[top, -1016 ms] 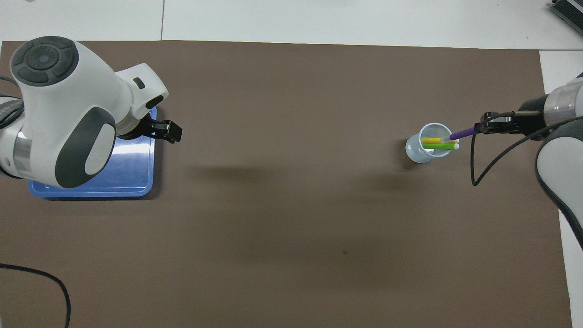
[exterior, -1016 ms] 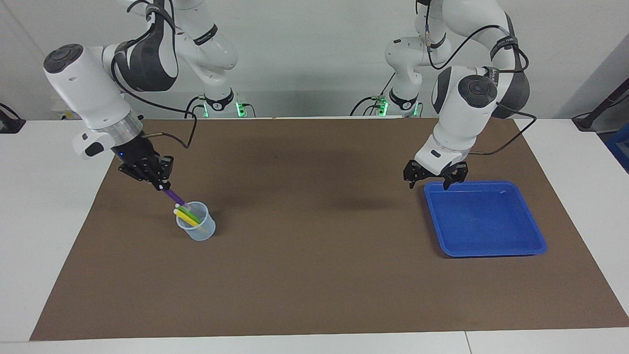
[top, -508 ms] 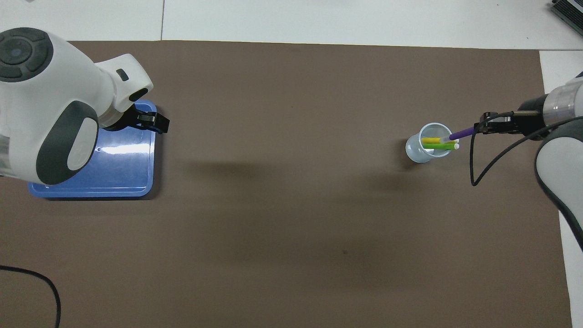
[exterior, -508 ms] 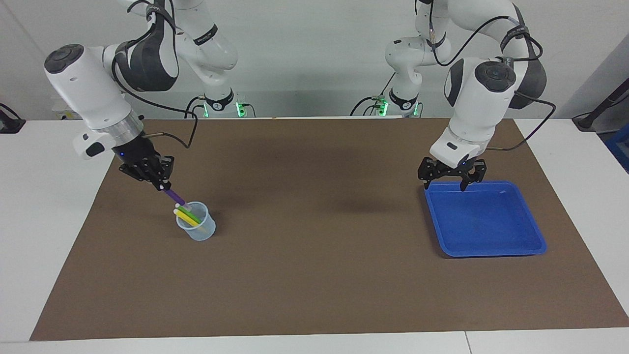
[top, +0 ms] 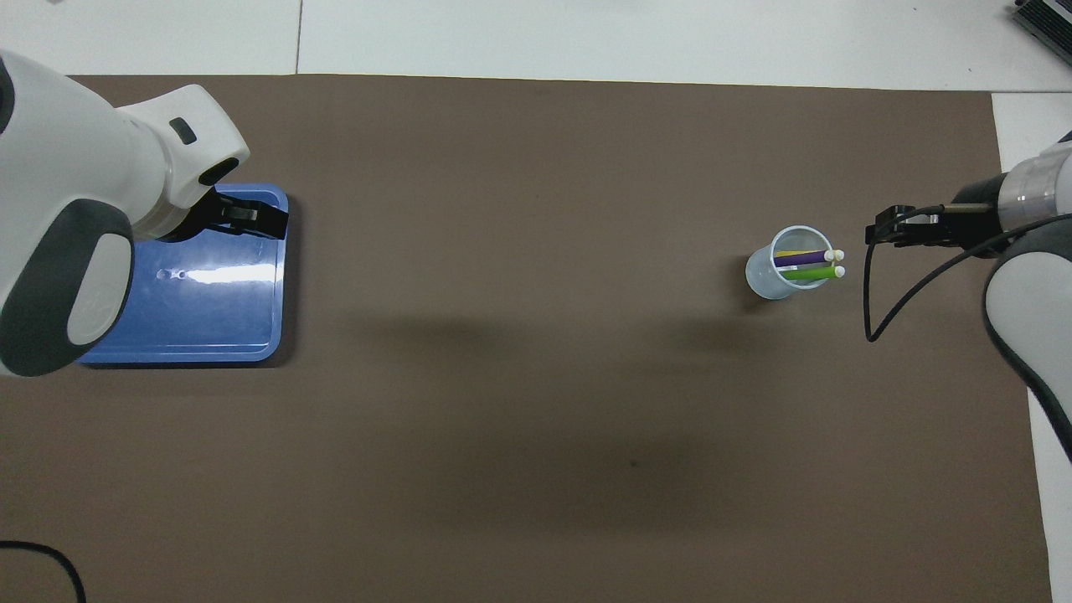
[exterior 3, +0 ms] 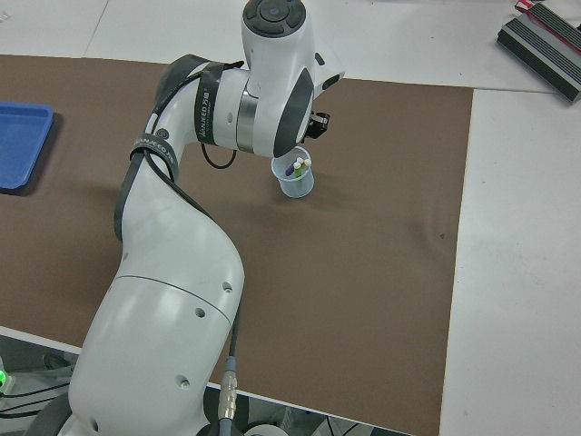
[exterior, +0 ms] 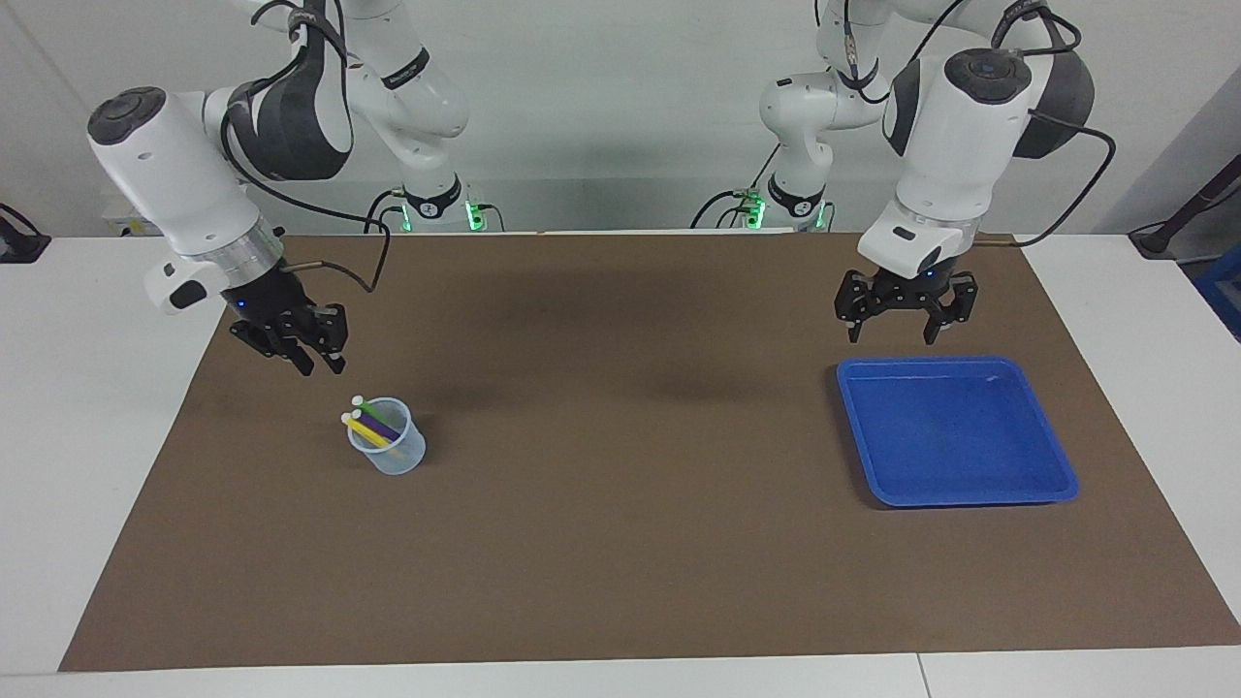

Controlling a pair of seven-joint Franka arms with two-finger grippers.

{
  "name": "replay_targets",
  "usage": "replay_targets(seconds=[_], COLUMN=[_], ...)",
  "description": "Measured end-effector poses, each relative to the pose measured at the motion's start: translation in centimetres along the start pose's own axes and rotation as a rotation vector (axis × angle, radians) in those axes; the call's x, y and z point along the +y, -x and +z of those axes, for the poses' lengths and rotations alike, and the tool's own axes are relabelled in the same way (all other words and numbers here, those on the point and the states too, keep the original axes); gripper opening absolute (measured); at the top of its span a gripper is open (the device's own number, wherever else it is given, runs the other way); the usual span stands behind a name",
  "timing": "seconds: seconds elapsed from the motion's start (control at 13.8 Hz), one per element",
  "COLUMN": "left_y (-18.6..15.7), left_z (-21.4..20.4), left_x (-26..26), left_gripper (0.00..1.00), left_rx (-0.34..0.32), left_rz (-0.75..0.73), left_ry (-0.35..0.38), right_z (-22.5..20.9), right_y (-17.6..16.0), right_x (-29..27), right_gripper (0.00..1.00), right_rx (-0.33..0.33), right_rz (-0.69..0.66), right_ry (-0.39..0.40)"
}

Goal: Transfer and insert pens with both arms
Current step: 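Release the purple pen and withdraw the right gripper from the cup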

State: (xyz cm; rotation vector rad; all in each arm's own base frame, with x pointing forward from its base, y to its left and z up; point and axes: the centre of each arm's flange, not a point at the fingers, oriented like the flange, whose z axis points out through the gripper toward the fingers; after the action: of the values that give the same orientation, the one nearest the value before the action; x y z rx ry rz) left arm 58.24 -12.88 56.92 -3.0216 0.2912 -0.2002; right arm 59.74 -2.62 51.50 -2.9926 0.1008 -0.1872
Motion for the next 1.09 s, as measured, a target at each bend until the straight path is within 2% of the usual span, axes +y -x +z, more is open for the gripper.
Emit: replay_targets(seconds=[0.15, 0.36, 0.73, 0.87, 0.94, 1.02, 1.09], left_y=[0.3, 0.5, 1.5, 2.1, 2.2, 2.2, 2.3], left_z=[-0.4, 0.0, -1.0, -1.8, -2.1, -2.3, -2.3], left_x=[-2.4, -5.4, -5.3, -5.1, -5.1, -5.0, -5.0], left_gripper=[1.0, 1.0, 1.0, 1.0, 1.0, 1.0, 1.0], left_rx=[0.001, -0.013, -0.044, -0.051, -0.048, -0.047, -0.046], left_rz=[-0.049, -0.115, -0.116, -0.114, -0.114, -0.114, -0.114], left_ry=[0.013, 0.073, 0.071, 0.066, 0.065, 0.064, 0.064], right_z=[0.0, 0.0, 0.0, 0.0, 0.0, 0.1, 0.1], right_y=[0.0, 0.0, 0.0, 0.0, 0.0, 0.1, 0.2], right_x=[0.0, 0.0, 0.0, -0.1, -0.2, -0.3, -0.4], right_gripper=[0.45, 0.45, 0.45, 0.49, 0.56, 0.56, 0.62], right_rx=[0.0, 0.0, 0.0, -0.001, -0.003, -0.008, -0.016], right_rz=[0.0, 0.0, -0.001, -0.002, -0.003, -0.004, -0.006], right_ry=[0.0, 0.0, 0.0, 0.0, -0.001, -0.001, -0.001])
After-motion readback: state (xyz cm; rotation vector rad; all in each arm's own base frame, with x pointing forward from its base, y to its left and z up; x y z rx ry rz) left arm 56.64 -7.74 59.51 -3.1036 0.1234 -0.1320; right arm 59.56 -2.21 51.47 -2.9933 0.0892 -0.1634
